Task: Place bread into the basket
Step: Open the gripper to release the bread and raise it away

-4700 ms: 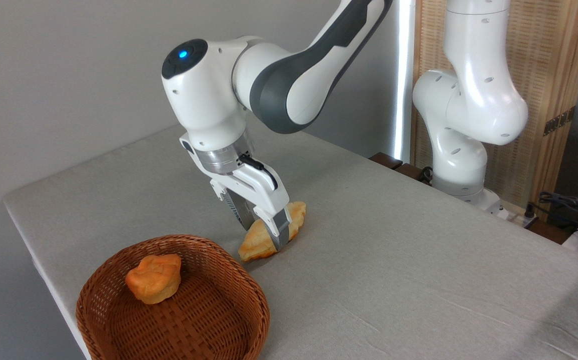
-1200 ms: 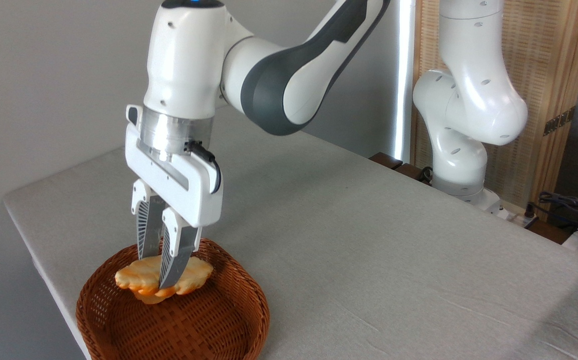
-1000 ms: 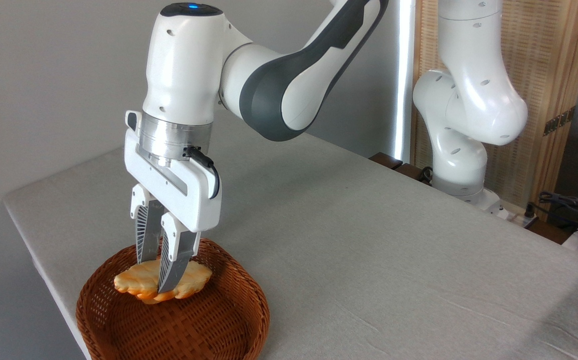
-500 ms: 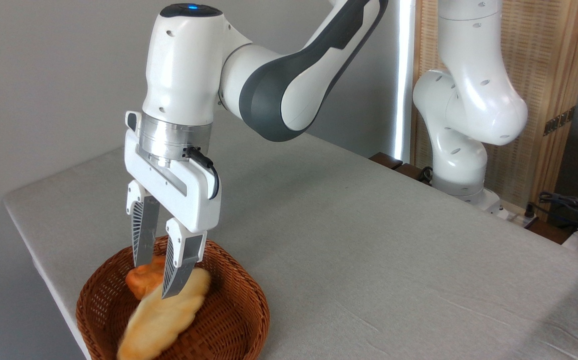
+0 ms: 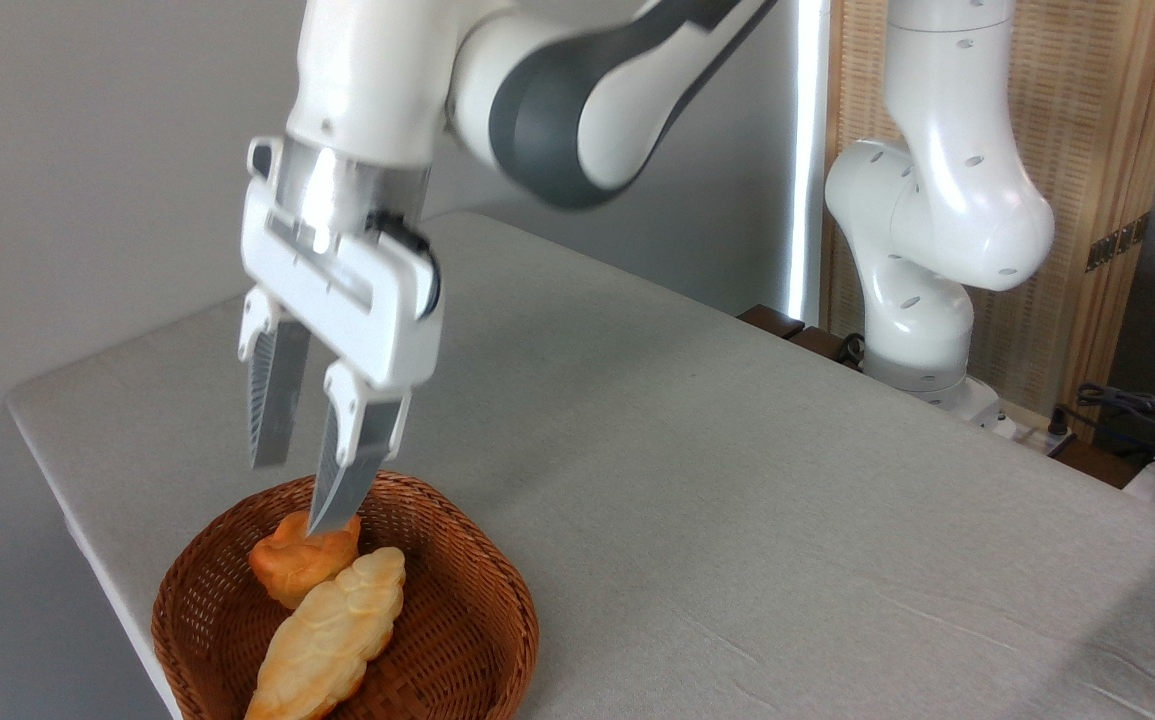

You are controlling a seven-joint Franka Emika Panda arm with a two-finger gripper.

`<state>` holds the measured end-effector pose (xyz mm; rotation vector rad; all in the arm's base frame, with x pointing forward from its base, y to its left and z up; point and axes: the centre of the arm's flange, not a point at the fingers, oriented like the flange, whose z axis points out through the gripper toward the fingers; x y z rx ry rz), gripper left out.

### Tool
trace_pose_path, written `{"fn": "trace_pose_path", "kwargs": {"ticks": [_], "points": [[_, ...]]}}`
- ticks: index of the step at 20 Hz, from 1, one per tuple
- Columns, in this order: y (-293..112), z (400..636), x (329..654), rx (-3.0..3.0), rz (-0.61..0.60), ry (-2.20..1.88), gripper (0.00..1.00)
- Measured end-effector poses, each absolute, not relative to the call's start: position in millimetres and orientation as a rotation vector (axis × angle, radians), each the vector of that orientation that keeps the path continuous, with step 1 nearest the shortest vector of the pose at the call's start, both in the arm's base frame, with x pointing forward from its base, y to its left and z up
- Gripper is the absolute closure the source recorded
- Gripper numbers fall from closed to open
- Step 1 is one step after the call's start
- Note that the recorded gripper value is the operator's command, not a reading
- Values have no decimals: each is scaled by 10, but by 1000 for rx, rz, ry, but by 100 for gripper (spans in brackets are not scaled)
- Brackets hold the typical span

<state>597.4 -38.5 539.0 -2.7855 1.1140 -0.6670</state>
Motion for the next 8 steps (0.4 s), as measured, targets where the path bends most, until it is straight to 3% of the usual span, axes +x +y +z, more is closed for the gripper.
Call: {"fn": "trace_pose_path", "kwargs": {"ticks": [4, 8], "points": [[-374, 5577, 5677, -2864, -499, 1164, 0], [-376, 5529, 5527, -2931, -341, 1172, 0]]}}
